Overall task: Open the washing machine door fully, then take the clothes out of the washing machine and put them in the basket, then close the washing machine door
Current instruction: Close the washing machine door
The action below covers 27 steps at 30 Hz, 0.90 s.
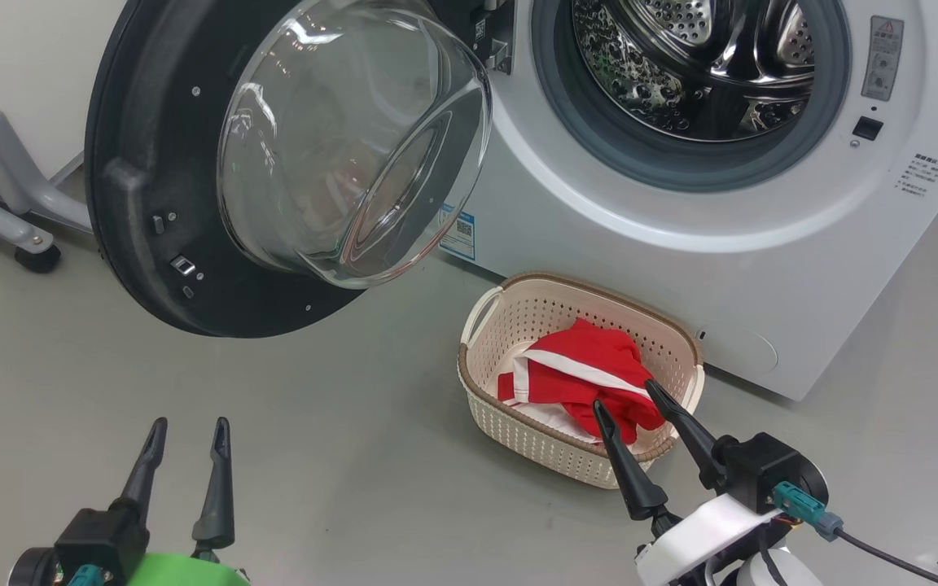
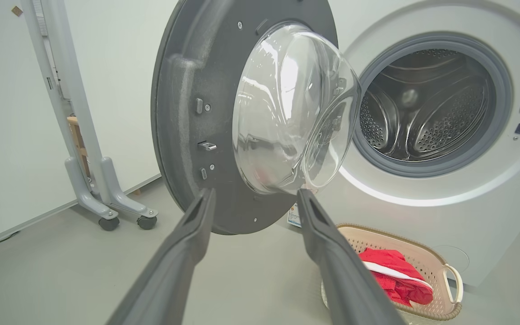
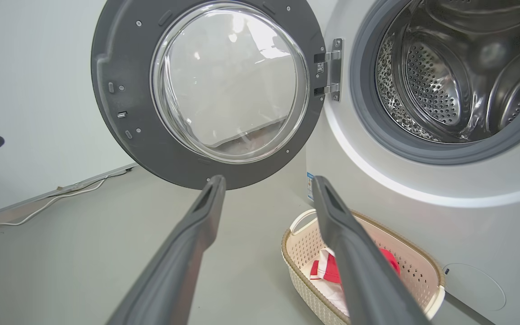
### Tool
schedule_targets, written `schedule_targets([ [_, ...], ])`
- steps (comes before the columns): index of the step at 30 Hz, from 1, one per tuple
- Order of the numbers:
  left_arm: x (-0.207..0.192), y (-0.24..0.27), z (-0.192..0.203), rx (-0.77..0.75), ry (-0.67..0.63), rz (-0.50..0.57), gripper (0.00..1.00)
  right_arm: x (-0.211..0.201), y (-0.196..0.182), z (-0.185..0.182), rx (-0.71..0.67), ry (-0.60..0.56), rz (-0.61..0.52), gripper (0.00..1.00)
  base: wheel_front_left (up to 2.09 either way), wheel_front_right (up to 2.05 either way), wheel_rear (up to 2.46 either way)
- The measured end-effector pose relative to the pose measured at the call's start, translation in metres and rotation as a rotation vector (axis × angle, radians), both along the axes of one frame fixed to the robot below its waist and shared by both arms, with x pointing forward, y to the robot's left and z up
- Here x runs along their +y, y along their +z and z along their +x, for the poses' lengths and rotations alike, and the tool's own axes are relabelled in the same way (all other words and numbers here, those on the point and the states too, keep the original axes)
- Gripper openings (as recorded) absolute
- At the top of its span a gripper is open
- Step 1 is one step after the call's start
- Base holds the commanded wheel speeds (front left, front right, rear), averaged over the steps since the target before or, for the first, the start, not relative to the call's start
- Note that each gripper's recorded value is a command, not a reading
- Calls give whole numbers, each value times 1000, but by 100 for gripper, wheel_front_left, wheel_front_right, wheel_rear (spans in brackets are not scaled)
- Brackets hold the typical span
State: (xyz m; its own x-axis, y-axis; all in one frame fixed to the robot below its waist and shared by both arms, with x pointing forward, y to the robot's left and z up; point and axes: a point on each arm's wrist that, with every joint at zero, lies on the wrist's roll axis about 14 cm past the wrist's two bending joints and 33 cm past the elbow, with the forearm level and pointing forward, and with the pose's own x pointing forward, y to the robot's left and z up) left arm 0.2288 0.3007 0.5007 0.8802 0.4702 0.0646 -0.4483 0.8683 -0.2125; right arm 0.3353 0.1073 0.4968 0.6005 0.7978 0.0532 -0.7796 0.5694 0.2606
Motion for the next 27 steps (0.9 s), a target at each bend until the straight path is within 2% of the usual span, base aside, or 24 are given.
schedule_targets([
  [1, 0, -1, 0, 3, -1, 0, 25, 0, 0, 0, 0, -1, 0, 100, 0, 0, 0],
  [2, 0, -2, 0, 7, -1, 0, 0, 0, 0, 0, 1, -1, 0, 100, 0, 0, 0],
  [11, -4, -8, 3, 32, -17, -3, 0, -1, -4, 4, 15, -9, 5, 100, 0, 0, 0],
  [15, 5, 4, 4, 13, -3, 31, 0, -1, -9, 5, 29, -11, 2, 100, 0, 0, 0],
  [20, 32, 35, 10, -16, 13, 151, 0, -3, -16, 9, 43, -13, -2, 100, 0, 0, 0],
  [27, 62, 103, 36, -67, -3, 421, 0, -6, -27, 22, 57, -9, -21, 100, 0, 0, 0],
])
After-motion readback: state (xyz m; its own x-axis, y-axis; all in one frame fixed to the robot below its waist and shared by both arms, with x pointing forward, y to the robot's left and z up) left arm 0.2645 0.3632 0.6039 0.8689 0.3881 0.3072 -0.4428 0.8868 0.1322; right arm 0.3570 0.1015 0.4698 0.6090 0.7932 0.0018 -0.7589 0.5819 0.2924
